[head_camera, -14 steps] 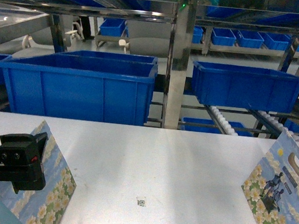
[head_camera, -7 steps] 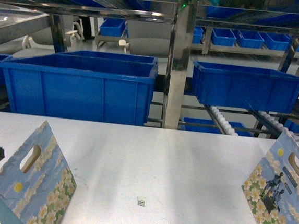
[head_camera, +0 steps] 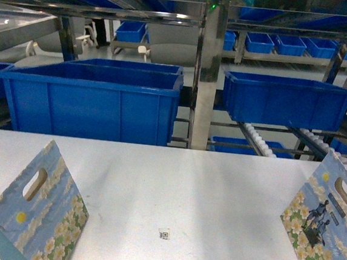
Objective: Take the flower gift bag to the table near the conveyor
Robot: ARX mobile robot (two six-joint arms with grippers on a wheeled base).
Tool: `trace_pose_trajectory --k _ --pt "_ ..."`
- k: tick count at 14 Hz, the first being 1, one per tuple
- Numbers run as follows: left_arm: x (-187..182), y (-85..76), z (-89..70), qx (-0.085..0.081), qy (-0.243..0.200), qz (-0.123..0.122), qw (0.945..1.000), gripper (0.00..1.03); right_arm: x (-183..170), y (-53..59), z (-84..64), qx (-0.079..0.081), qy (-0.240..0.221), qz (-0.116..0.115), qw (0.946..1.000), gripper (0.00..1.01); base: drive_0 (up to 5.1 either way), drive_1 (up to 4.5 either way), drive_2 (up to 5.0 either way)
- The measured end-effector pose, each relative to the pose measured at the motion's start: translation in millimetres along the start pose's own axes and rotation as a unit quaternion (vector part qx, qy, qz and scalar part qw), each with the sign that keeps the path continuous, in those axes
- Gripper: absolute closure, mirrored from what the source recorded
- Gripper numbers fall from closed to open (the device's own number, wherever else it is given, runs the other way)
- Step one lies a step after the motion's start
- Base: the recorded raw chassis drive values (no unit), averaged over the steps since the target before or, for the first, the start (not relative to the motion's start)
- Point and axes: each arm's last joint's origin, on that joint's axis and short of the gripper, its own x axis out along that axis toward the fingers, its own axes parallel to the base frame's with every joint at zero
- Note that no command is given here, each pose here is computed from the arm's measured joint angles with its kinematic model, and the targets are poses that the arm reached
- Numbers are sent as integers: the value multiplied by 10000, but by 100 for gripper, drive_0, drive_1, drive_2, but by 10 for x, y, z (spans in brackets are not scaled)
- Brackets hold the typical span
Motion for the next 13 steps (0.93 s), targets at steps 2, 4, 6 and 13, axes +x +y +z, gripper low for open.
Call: trace_pose_trajectory --k 2,4,6,13 --pt "-10 8 39 -53 -729 50 9973 14 -25 3 -19 -267 -659 638 9954 19 0 0 0" --pt "-116 90 176 -212 -1557 127 9875 41 -83 61 -95 -444 -684 904 9926 47 0 0 0" --pt "-163 139 163 -206 -1524 132 9880 68 -144 158 -138 -495 -727 904 9920 74 0 0 0" --pt "-296 248 134 -182 -1577 97 9873 101 -240 141 -208 -518 -810 883 9914 99 0 0 0"
